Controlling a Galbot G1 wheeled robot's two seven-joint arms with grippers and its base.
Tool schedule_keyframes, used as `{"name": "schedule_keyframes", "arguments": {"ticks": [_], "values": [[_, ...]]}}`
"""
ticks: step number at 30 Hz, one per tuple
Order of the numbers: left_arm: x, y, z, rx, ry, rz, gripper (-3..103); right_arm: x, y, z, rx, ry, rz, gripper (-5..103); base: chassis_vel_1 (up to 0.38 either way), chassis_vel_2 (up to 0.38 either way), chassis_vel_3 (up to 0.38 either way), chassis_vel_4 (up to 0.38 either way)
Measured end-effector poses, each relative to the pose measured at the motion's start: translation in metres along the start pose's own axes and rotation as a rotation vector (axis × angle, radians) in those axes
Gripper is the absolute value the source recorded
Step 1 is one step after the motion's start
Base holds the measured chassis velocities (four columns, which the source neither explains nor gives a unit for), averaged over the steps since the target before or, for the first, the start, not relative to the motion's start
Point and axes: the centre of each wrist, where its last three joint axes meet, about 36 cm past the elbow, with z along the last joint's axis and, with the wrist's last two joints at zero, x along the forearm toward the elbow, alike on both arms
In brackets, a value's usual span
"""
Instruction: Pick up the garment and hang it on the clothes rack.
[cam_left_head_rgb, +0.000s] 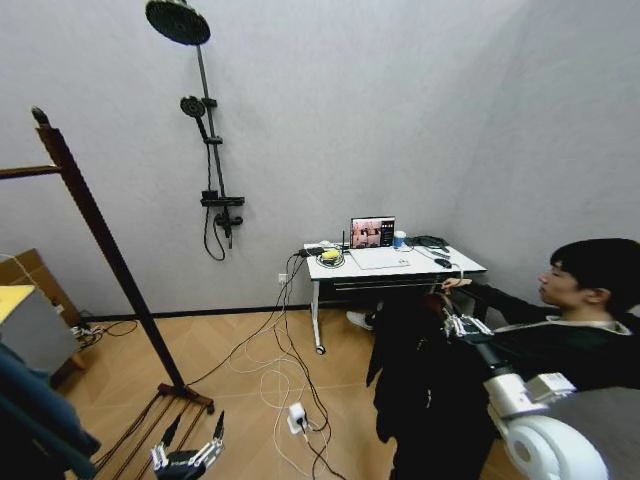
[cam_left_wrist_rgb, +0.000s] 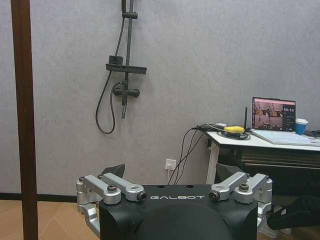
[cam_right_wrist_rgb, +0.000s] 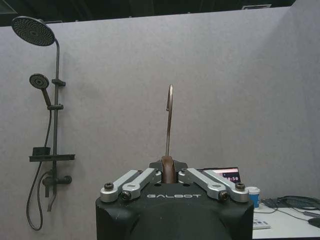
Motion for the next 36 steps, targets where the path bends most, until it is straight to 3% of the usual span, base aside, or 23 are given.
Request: {"name": "schedule_keyframes", "arguments": {"ticks": [13, 28, 36], "values": [[0.000, 0.000, 0.000, 0.000, 0.000, 0.000, 100, -0.043, 0.018, 0.020, -0.021, 0.005, -0.088, 9, 0.022, 0.007, 0.008, 0.023], [0.000, 0.000, 0.000, 0.000, 0.000, 0.000, 100, -0.075, 0.033, -0.008, 0.030, -0.033, -0.236, 9, 0.090, 0.090, 0.088, 0.089], [0.000, 0.000, 0.000, 0.000, 0.000, 0.000, 100, -0.083, 0.047, -0.031, 0.022, -0.069, -0.305, 9, 0.118, 0.122, 0.126, 0.126]]}}
